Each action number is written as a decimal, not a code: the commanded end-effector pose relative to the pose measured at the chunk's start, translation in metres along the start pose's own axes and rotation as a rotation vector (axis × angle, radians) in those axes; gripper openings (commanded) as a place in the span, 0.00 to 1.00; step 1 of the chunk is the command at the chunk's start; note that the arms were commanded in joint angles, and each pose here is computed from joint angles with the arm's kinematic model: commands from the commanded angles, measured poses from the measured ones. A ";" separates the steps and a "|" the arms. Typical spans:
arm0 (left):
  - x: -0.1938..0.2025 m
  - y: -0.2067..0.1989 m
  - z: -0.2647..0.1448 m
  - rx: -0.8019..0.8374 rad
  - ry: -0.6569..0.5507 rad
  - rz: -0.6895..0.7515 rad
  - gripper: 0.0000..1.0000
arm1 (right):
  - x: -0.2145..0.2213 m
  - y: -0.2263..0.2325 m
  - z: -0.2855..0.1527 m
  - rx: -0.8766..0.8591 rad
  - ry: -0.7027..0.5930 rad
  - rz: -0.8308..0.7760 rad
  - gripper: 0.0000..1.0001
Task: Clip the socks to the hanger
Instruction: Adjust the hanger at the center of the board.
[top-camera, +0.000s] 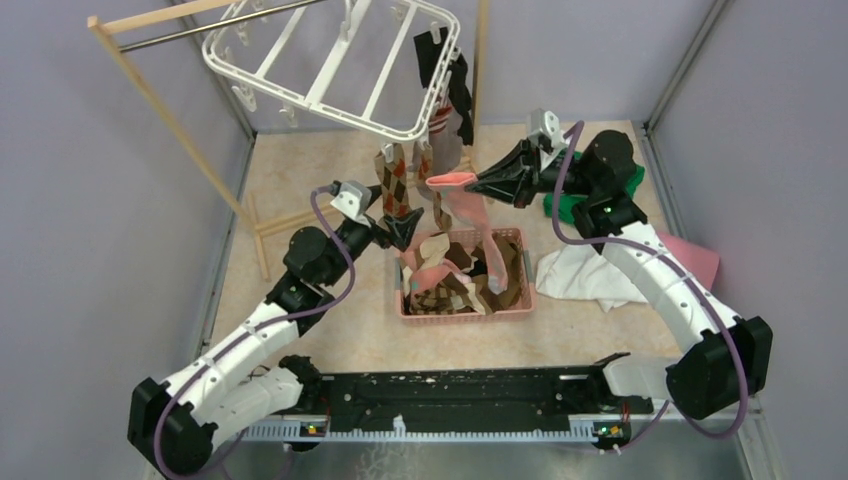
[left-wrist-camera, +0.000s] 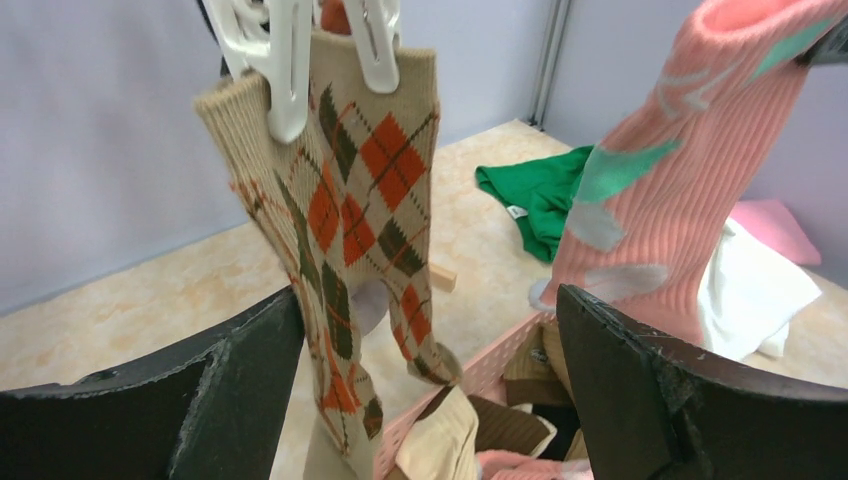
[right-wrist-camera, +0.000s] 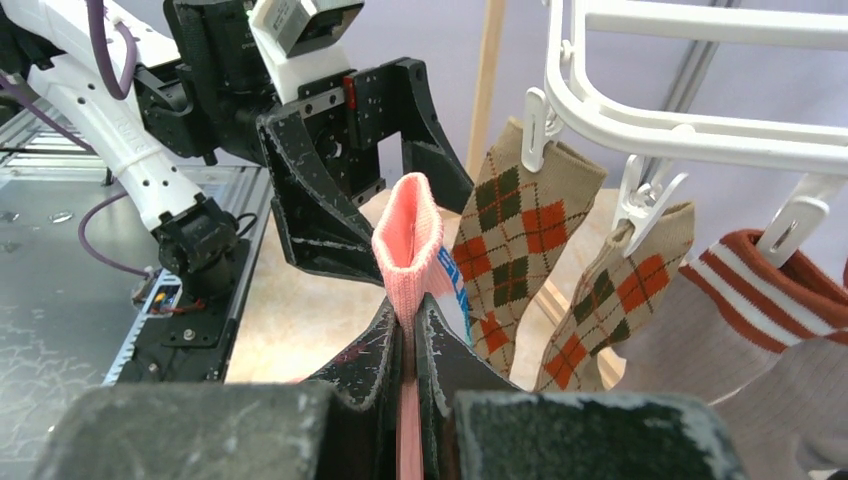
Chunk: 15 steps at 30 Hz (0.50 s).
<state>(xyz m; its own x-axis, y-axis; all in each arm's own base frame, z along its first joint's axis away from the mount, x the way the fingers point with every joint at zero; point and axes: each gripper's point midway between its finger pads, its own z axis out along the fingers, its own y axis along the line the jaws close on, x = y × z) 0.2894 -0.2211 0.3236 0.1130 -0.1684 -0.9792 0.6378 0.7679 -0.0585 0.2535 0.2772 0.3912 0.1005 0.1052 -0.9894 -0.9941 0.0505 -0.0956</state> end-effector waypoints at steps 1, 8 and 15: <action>0.003 0.010 -0.018 -0.059 0.020 0.036 0.99 | -0.029 0.009 0.012 -0.037 -0.031 -0.102 0.00; 0.004 0.027 -0.047 -0.144 0.081 0.111 0.99 | -0.027 0.026 0.044 -0.038 -0.024 -0.106 0.00; 0.002 0.047 -0.092 -0.281 0.208 0.123 0.99 | -0.032 0.031 0.082 0.074 -0.050 -0.138 0.00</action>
<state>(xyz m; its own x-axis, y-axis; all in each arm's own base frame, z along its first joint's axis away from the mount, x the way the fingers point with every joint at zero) 0.2620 -0.1606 0.2953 0.0420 0.0024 -0.9991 0.4877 0.8727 0.0225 0.2132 0.3428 0.3992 0.1520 0.0994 -0.9834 -0.9884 0.0164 -0.1511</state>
